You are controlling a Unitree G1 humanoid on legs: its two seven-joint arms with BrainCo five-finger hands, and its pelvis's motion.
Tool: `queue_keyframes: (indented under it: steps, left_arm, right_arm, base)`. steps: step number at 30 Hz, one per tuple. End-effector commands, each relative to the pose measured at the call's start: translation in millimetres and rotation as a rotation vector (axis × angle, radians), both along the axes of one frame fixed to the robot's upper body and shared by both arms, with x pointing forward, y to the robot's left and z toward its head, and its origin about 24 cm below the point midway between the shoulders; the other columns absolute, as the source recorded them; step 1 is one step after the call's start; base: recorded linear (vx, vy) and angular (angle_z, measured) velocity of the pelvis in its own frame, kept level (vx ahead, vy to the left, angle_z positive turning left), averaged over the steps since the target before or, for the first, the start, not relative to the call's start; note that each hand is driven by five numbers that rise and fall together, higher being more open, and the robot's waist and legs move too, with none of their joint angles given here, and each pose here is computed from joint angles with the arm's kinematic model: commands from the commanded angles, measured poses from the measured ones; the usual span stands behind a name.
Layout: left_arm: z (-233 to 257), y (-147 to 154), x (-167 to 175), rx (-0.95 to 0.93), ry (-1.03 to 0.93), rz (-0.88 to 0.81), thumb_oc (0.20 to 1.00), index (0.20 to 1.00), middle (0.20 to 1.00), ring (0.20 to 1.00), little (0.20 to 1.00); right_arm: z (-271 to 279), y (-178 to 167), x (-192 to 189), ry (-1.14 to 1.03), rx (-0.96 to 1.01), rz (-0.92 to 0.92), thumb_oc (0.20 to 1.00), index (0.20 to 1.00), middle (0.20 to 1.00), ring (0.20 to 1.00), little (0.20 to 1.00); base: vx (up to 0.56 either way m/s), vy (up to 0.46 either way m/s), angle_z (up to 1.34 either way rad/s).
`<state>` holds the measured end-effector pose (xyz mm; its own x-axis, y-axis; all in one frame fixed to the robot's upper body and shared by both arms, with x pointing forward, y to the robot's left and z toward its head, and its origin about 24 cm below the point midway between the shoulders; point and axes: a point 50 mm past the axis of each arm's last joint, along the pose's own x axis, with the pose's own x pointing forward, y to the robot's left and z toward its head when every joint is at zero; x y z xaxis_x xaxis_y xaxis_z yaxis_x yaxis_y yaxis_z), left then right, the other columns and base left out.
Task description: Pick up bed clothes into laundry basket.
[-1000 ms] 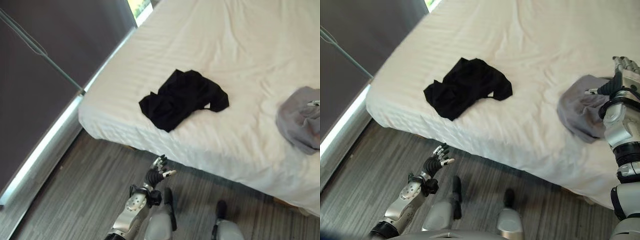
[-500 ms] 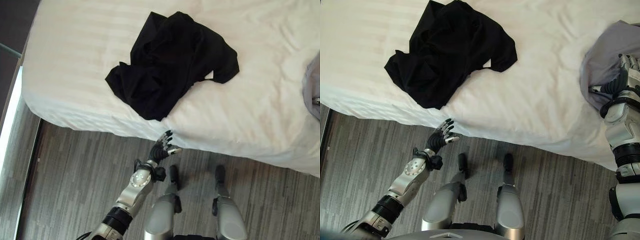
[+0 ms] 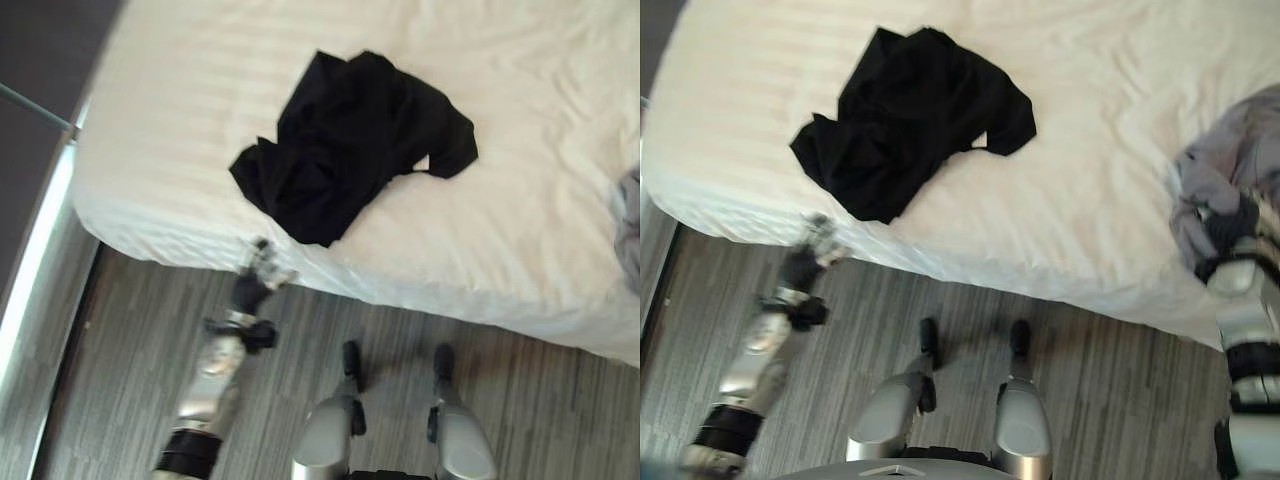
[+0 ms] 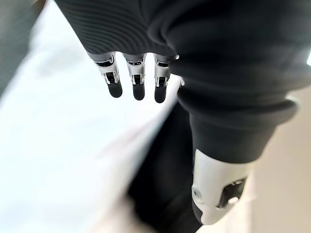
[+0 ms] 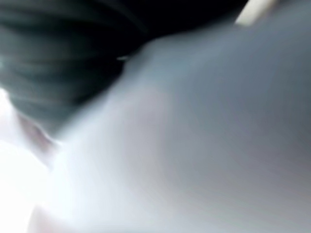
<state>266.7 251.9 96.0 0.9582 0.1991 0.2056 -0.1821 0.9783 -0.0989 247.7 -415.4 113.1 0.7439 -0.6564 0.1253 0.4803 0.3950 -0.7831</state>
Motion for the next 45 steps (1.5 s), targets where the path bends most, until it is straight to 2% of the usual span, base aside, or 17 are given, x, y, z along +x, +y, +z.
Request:
queue_keyframes:
  steps: [1, 7, 10, 17, 20, 24, 28, 32, 33, 34, 35, 36, 37, 41, 42, 43, 45]
  left_arm:
    - [59, 0, 11, 0.197, -0.257, 0.041, 1.000, 1.000, 1.000, 1.000, 1.000]
    - [93, -8, 54, 0.638, -0.257, 0.203, 1.000, 1.000, 1.000, 1.000, 1.000]
    - [95, -12, 82, 0.941, -0.197, 0.346, 1.000, 1.000, 1.000, 1.000, 1.000]
    - [82, -3, 120, 1.443, 0.032, 0.450, 1.000, 1.000, 1.000, 1.000, 1.000]
    - [74, 7, 130, 1.641, 0.205, 0.442, 1.000, 1.000, 1.000, 1.000, 1.000]
    - [69, 11, 131, 1.624, 0.281, 0.424, 1.000, 1.000, 1.000, 1.000, 1.000]
    - [9, 31, 114, 1.693, 0.625, 0.258, 1.000, 1.000, 1.000, 1.000, 1.000]
    - [-23, 41, 98, 1.748, 0.791, 0.167, 1.000, 1.000, 1.000, 1.000, 1.000]
    - [-29, 45, 93, 1.749, 0.827, 0.152, 0.821, 0.821, 0.821, 0.821, 0.821]
    - [-35, 51, 87, 1.765, 0.861, 0.142, 0.580, 0.580, 0.580, 0.580, 0.580]
    - [-45, 56, 79, 1.774, 0.896, 0.122, 0.200, 0.200, 0.200, 0.200, 0.200]
    - [-24, 91, 70, 1.779, 0.899, 0.191, 0.200, 0.200, 0.200, 0.200, 0.200]
    - [-23, 104, 61, 1.773, 0.922, 0.220, 0.200, 0.200, 0.200, 0.200, 0.200]
    - [-5, 121, 56, 1.748, 0.877, 0.301, 0.200, 0.200, 0.200, 0.200, 0.200]
    - [44, 137, 60, 1.748, 0.754, 0.453, 0.200, 0.200, 0.200, 0.200, 0.200]
    - [45, 137, 60, 1.750, 0.754, 0.454, 0.200, 0.200, 0.200, 0.200, 0.200]
    - [105, 143, 64, 1.738, 0.597, 0.614, 0.200, 0.200, 0.200, 0.200, 0.200]
  right_arm:
    - [-64, -2, -30, 0.279, 0.076, -0.019, 0.200, 0.200, 0.200, 0.200, 0.200]
    - [-204, 51, -121, 0.969, 0.227, 0.005, 0.200, 0.200, 0.200, 0.200, 0.200]
    - [-237, 78, -167, 1.160, 0.256, 0.000, 0.200, 0.200, 0.200, 0.200, 0.200]
    - [-260, 108, -222, 1.293, 0.345, -0.014, 0.200, 0.200, 0.200, 0.200, 0.200]
    - [-257, 104, -207, 1.218, 0.361, -0.033, 0.200, 0.200, 0.200, 0.200, 0.200]
    - [-253, 101, -191, 1.144, 0.377, -0.046, 0.200, 0.200, 0.200, 0.200, 0.200]
    - [-241, 96, -147, 1.013, 0.356, -0.006, 0.200, 0.200, 0.200, 0.200, 0.200]
    - [-226, 91, -112, 0.900, 0.329, 0.033, 0.200, 0.200, 0.200, 0.200, 0.200]
    - [-224, 90, -109, 0.885, 0.328, 0.034, 0.200, 0.200, 0.200, 0.200, 0.200]
    - [-223, 88, -110, 0.879, 0.326, 0.036, 0.200, 0.200, 0.200, 0.200, 0.200]
    - [-223, 88, -111, 0.883, 0.318, 0.044, 0.200, 0.200, 0.200, 0.200, 0.200]
    - [-216, 76, -112, 0.871, 0.292, 0.013, 0.200, 0.200, 0.200, 0.200, 0.200]
    - [-217, 75, -115, 0.893, 0.294, 0.023, 0.200, 0.200, 0.200, 0.200, 0.200]
    - [-214, 80, -107, 0.865, 0.286, 0.081, 0.200, 0.200, 0.200, 0.200, 0.200]
    - [-213, 80, -108, 0.871, 0.285, 0.107, 0.200, 0.200, 0.200, 0.200, 0.200]
    - [-214, 81, -108, 0.871, 0.288, 0.109, 0.200, 0.200, 0.200, 0.200, 0.200]
    - [-210, 82, -97, 0.851, 0.281, 0.135, 0.200, 0.200, 0.200, 0.200, 0.200]
  base:
    - [0.13, 0.020, 0.12]
    - [0.10, 0.037, -0.01]
    - [0.05, 0.081, -0.14]
    - [0.01, 0.093, -0.28]
    - [-0.08, 0.102, -0.42]
    - [-0.08, 0.037, -0.60]
    - [-0.11, 0.038, -0.27]
    - [-0.10, 0.036, -0.15]
    - [-0.06, 0.008, -0.16]
    - [-0.13, 0.023, -0.07]
    - [-0.15, 0.014, -0.06]
    - [-0.18, 0.004, -0.09]
    - [-0.15, -0.001, -0.24]
    - [-0.10, 0.026, -0.56]
    - [0.01, 0.002, -0.54]
    - [-0.04, -0.005, -0.55]
    - [-0.08, 0.007, -0.46]
